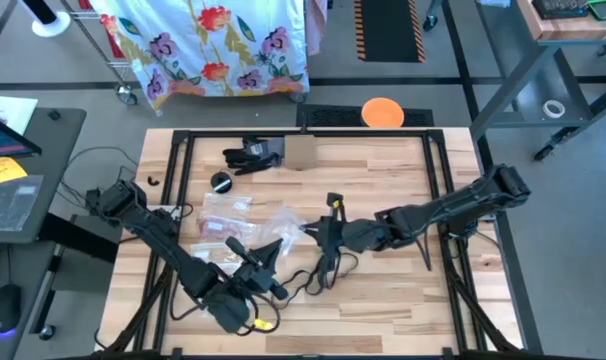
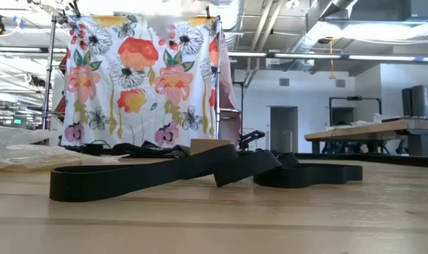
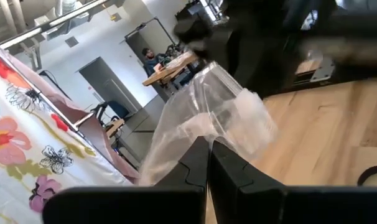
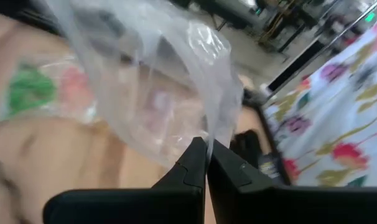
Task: Sort rubber bands
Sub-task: Put the black rubber band into the transparent zip bag
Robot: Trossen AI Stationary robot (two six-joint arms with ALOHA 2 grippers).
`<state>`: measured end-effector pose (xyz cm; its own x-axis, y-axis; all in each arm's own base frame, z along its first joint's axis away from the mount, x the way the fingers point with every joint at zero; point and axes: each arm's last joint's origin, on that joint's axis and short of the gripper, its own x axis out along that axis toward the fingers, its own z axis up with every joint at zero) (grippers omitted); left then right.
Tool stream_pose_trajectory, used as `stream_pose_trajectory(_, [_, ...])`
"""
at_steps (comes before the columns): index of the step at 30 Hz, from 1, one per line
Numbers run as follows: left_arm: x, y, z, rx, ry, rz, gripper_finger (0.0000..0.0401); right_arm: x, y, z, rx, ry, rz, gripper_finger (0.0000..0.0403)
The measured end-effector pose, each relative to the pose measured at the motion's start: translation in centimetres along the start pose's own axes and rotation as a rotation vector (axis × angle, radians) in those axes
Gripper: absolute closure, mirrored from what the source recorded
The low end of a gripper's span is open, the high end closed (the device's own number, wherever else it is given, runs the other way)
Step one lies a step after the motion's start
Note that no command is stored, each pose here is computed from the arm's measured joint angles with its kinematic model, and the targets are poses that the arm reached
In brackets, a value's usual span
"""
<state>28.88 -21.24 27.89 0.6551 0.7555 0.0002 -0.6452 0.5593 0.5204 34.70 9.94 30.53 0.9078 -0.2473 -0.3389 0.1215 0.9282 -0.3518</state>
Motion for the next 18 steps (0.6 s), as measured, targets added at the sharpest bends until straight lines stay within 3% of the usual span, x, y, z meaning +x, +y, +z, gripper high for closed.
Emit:
stream_pose_trajectory(6, [0.5,0.0,-1.0,-0.009,0.007,0.004,0.0401,-1.5,1.0,0.0,0.239,0.039,0.039,0.0402])
stream_pose_trajectory(14, [1.4,-0.2,-0.7,-0.045,0.005,-0.239,0.0401,-3.4,0.8,1.2,0.472,0.059,0.134,0.0402])
stream_pose_trajectory(18, [1.8,-0.2,-1.1,-0.040,0.025,-0.279,0.0401,-4.2,0.2,2.2,0.600,0.080,0.270,0.0402])
